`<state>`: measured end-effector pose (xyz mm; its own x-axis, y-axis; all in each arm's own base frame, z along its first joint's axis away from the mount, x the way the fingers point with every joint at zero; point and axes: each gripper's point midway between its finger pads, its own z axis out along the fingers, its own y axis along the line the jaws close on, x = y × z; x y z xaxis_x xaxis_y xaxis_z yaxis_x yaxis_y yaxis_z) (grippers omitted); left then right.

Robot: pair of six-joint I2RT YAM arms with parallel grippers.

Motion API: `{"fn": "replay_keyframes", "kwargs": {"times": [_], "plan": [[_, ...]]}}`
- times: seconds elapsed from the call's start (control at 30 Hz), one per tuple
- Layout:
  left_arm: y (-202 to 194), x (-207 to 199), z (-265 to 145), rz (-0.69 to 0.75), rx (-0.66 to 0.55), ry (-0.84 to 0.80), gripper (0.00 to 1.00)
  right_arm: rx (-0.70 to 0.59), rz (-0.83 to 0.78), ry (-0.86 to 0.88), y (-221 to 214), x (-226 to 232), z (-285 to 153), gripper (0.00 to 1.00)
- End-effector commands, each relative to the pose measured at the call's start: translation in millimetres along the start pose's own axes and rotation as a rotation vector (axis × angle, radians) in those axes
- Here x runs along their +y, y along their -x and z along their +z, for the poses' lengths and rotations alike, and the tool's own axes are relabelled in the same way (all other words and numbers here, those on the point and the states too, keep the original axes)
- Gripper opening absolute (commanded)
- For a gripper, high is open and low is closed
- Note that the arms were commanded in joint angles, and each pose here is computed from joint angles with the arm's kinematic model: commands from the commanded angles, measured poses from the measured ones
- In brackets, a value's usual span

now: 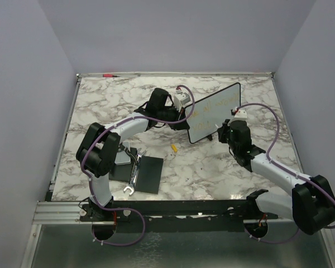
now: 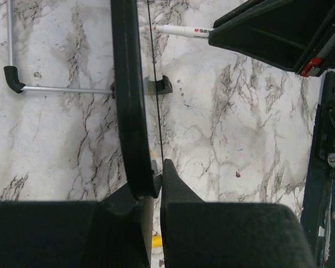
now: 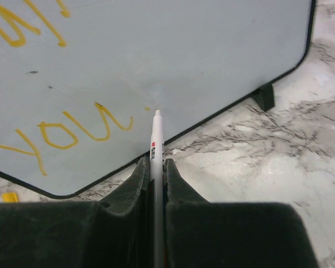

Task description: Write a sentence on the whiteboard

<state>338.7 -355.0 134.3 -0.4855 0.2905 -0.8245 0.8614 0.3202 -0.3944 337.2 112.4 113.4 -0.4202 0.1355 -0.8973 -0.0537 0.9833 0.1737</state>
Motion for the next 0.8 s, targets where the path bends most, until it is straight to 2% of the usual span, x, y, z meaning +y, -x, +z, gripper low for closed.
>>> {"fn": "replay_keyframes", "kwargs": {"times": [0.0,0.13,0.27,0.47,0.77], "plan": [[6,-7,-2,0.03,-0.001,-0.007,0.0,-0.02,0.074,-0.182,7,-32,-15,0.01],[7,-7,-2,0.03,-0.002,-0.005,0.0,-0.061,0.131,-0.259,13,-48,-34,0.01],[8,-7,-2,0.033,-0.005,0.0,0.0,-0.129,0.146,-0.246,27,-50,-48,0.01],[9,-7,-3,0.034,-0.007,0.0,0.17,-0.216,0.148,-0.173,42,-44,-61,0.01],[9,-9,-4,0.035,-0.008,-0.005,0.38,-0.2,0.139,-0.192,36,-47,-61,0.01]]}}
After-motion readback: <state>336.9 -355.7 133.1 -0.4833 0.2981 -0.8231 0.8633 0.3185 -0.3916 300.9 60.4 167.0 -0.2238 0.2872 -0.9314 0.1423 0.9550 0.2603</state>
